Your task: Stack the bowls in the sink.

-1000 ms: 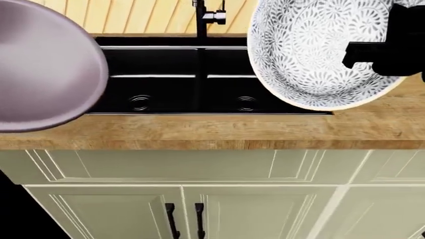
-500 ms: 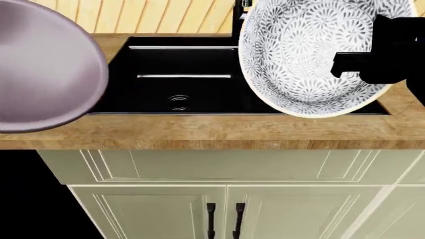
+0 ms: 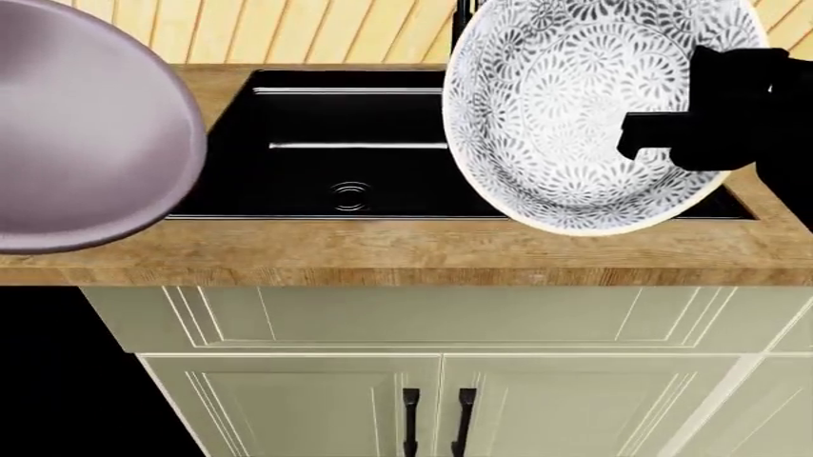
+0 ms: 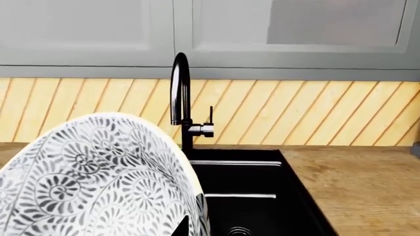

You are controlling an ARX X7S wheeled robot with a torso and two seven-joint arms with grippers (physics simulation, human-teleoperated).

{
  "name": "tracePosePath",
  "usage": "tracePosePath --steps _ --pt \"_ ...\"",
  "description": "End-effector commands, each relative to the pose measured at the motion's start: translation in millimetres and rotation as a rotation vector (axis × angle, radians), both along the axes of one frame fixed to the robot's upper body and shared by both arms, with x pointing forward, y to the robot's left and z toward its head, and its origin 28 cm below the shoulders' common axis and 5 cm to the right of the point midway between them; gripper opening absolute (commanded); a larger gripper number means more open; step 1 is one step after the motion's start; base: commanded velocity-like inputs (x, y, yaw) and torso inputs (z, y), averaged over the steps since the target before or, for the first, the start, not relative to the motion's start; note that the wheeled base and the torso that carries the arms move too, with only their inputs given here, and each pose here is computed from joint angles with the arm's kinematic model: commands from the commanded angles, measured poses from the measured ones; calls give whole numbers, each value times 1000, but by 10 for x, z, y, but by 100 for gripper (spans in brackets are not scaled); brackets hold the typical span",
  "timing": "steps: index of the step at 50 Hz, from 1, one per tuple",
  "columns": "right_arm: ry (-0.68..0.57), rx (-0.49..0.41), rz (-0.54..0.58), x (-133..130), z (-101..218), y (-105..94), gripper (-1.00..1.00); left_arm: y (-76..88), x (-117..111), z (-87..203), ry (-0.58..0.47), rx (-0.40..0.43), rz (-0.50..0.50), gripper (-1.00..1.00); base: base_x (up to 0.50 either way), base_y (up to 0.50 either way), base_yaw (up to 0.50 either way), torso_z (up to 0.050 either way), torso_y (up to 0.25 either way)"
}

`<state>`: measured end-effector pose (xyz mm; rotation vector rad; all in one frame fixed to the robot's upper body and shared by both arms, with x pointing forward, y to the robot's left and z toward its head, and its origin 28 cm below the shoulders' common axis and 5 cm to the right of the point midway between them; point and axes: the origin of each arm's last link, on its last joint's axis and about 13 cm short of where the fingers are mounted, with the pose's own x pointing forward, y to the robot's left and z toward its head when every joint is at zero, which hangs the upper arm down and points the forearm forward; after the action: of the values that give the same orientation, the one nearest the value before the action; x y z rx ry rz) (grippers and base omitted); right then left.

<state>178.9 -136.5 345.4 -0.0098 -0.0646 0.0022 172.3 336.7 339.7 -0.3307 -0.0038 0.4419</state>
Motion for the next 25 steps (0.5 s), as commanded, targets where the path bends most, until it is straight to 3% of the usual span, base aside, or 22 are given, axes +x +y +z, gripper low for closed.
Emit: tracePosePath --steps 1,15,25 --pt "35 58 21 42 20 -25 -100 9 -106 257 -158 1 7 -100 0 0 0 0 0" --pt "89 152 62 71 57 -20 -100 30 -88 249 -158 2 10 -100 0 0 0 1 1" --pt "101 143 42 106 22 -27 -100 31 -92 256 -159 2 11 -100 0 0 0 0 2"
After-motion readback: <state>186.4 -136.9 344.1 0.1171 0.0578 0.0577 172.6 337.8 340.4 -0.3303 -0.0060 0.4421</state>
